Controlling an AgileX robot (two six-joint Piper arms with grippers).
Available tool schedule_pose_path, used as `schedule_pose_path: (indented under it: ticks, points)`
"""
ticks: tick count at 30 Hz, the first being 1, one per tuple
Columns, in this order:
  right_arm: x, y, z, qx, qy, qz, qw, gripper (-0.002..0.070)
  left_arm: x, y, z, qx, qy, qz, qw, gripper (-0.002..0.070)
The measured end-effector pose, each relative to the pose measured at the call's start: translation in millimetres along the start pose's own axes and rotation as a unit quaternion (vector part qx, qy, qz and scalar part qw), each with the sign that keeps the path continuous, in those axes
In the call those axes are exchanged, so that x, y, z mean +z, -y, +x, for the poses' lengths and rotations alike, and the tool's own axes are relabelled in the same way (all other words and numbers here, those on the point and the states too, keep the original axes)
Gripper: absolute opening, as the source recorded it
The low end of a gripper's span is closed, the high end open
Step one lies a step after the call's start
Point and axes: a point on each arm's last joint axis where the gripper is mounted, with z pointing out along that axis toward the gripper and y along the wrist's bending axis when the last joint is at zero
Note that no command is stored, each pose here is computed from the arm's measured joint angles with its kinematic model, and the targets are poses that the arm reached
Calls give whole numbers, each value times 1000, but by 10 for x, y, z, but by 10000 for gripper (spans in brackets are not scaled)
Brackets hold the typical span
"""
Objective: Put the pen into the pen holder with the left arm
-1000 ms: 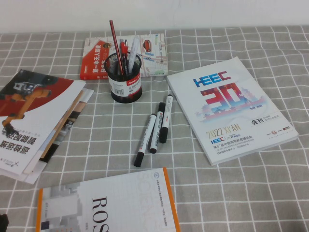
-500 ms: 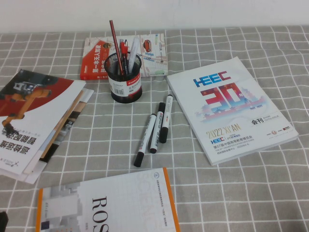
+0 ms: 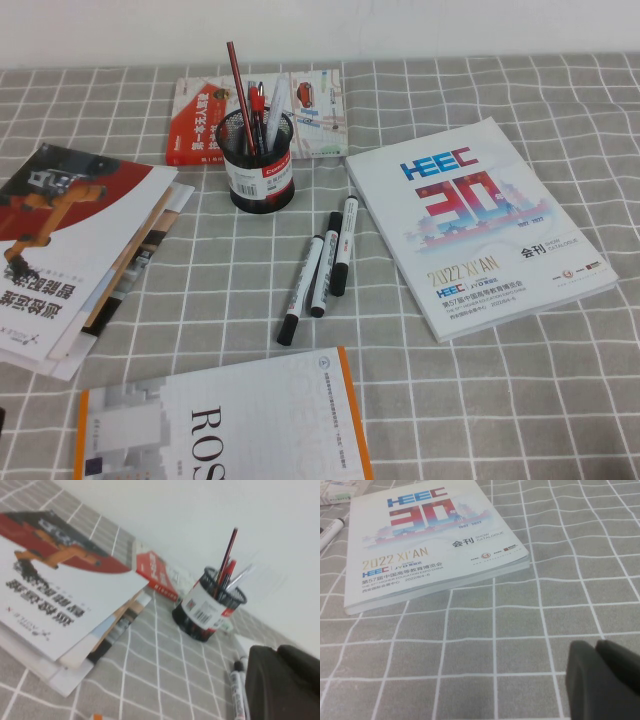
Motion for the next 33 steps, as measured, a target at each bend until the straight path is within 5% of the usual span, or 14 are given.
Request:
schedule_pose_path:
  ticks: [9, 17, 25, 33]
  points:
    - [0, 0, 0, 0, 0, 0, 1000, -15, -4, 21, -20, -6, -3, 2, 1000, -4]
    - [0, 0, 0, 0, 0, 0, 1000, -15, 134, 366, -417, 27, -125, -16, 992, -3]
    - [0, 0, 0, 0, 0, 0, 1000, -15, 629, 577, -640, 97, -323, -39, 941, -3]
    - [0, 0, 0, 0, 0, 0, 1000, -15, 1215, 638, -635, 134, -424, -25, 895, -3]
